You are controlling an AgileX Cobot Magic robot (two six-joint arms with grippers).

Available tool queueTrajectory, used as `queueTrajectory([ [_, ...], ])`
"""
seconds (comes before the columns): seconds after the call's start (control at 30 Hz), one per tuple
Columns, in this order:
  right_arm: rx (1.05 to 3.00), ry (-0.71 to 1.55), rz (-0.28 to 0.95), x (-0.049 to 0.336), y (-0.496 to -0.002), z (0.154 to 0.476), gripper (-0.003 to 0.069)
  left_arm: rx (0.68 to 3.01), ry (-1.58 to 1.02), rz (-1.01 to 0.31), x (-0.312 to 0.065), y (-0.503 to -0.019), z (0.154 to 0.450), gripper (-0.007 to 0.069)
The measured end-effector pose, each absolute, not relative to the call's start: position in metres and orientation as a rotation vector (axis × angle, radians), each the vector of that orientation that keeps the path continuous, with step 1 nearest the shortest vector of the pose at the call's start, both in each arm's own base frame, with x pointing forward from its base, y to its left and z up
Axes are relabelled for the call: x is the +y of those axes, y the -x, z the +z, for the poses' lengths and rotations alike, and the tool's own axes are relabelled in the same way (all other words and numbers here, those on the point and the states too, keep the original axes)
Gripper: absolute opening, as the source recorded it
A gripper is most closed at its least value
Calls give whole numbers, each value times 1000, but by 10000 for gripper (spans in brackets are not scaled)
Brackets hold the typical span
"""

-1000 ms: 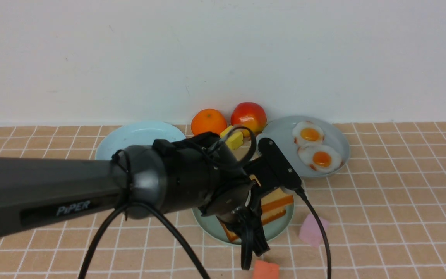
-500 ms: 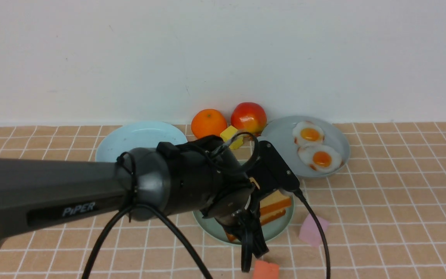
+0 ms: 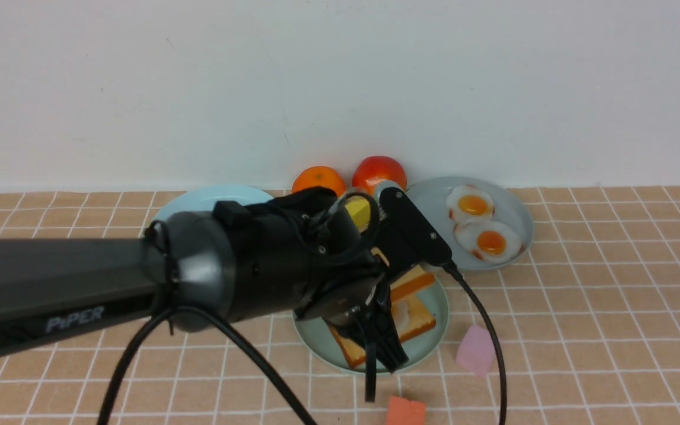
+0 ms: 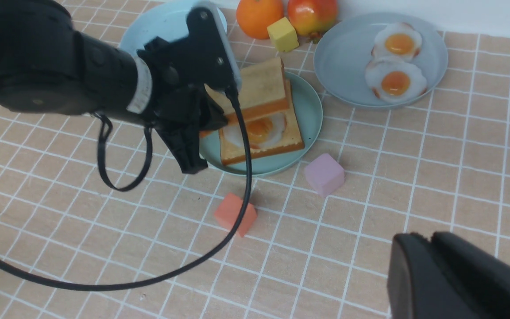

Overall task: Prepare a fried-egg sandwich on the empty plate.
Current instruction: Use the left arm to place a slice of bread on the fried egg in the middle

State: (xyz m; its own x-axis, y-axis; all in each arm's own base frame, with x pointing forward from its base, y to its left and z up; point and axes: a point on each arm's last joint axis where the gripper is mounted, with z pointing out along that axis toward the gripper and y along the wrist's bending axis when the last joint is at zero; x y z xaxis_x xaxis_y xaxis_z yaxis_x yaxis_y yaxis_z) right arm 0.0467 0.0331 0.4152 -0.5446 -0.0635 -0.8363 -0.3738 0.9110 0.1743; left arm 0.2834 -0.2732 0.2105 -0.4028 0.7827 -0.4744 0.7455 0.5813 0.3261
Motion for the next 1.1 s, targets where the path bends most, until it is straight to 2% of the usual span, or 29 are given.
queueTrajectory([
  [0.2, 2123, 312, 415, 33, -47, 415, 74, 2250, -1239, 96, -277, -286, 192, 48],
  [0.47, 2123, 312, 415, 33, -47, 415, 79, 2244, -1250, 83, -279, -287, 187, 56],
  [0.83, 2124, 312, 410, 33, -47, 415, 85, 2238, -1285, 58, -281, -285, 186, 279],
  [0.97, 2124, 312, 410, 33, -47, 415, 88, 2237, -1254, 29, -280, -283, 196, 307],
  [1.1, 2124, 312, 410, 33, -47, 415, 92, 2213, -1156, -66, -275, -274, 232, 307],
])
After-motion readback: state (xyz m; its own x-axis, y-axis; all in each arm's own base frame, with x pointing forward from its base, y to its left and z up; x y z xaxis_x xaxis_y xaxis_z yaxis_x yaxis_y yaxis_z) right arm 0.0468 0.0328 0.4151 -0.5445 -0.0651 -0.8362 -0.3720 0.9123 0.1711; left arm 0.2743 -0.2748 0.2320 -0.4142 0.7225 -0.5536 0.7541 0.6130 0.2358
